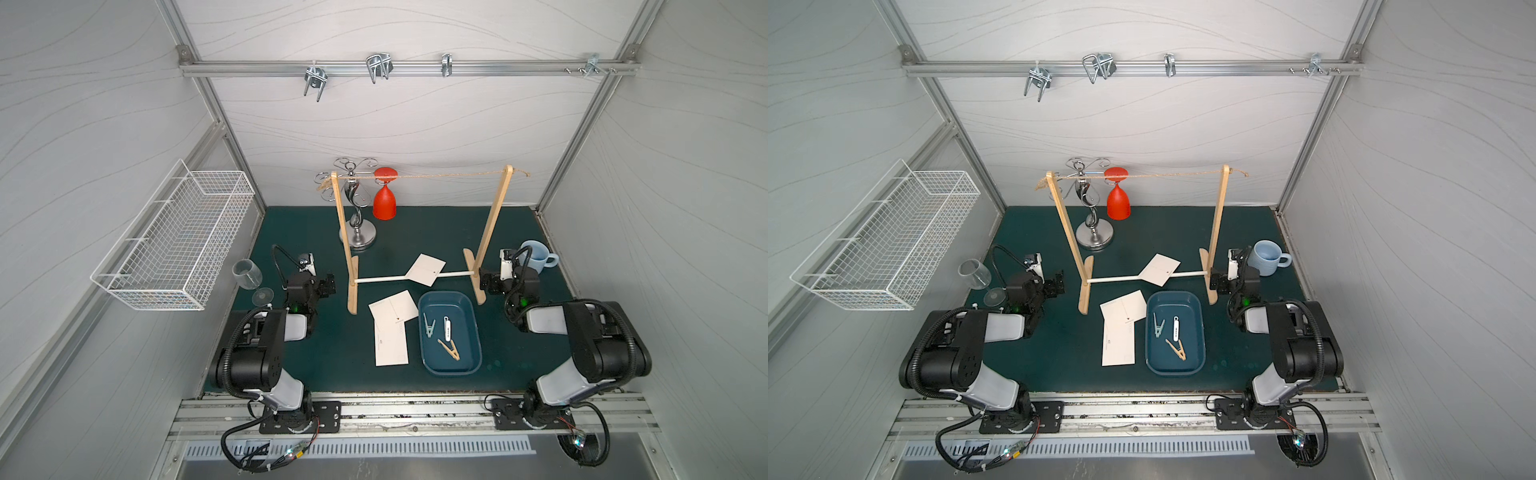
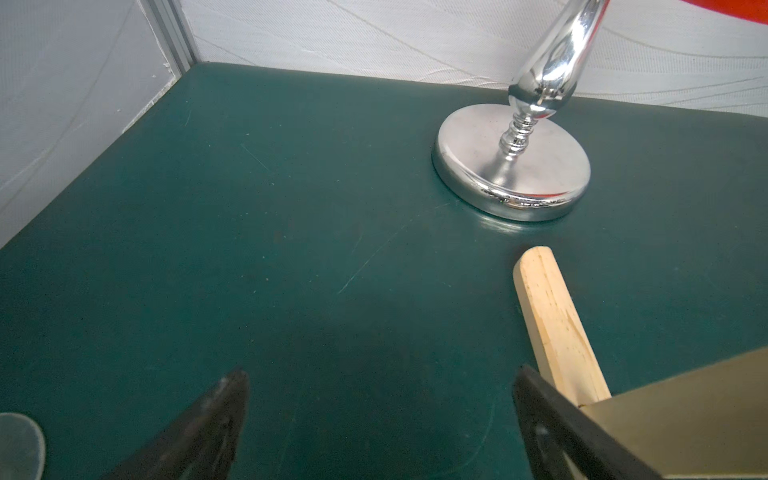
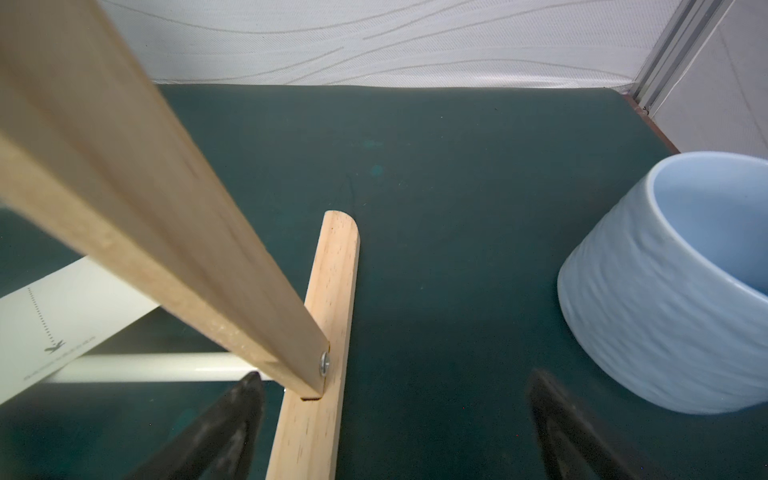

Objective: Remove the postcards from the strings
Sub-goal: Reset both arms

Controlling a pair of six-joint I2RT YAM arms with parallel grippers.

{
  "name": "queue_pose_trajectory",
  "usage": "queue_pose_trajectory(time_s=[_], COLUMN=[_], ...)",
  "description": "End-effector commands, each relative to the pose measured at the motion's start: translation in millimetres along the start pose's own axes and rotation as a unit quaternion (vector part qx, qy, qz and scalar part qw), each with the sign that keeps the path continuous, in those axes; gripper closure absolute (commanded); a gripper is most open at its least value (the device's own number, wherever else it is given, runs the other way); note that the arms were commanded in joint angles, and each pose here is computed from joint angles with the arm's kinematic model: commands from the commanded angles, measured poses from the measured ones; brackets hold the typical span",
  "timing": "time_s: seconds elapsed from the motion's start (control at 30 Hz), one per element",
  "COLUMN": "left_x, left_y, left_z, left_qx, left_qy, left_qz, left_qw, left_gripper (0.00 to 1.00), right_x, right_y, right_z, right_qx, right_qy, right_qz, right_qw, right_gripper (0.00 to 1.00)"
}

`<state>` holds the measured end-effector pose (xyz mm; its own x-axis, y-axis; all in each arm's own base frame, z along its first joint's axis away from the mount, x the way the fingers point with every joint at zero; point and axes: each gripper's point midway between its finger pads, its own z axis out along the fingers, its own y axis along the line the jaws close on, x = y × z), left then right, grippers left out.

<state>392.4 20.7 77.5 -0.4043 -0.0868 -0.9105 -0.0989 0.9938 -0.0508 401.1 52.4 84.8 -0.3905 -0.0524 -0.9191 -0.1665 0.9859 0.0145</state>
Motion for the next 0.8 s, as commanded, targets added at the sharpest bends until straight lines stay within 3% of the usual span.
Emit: queue_pose_trajectory(time_s=[0.0,0.77], left_x=[-19.0,-17.8], left_y=[-1.1,-0.3], left_z=[4.8,4.8], left_qx=[0.005,0.003], left_qy=[-0.025,-0.024], left_qz=[-0.001,-0.001], left_qw=[1.000,1.000], left_gripper=[0.00,0.01], right_x=[1.7,1.9], right_y=[0.1,-0.5], right_z=[1.1,1.6], right_qx=[-0.003,-0.004], right_qy=[0.003,0.003], right_qz=[-0.007,-0.006], right_qw=[1.000,1.000], right_gripper=[0.01,0.01])
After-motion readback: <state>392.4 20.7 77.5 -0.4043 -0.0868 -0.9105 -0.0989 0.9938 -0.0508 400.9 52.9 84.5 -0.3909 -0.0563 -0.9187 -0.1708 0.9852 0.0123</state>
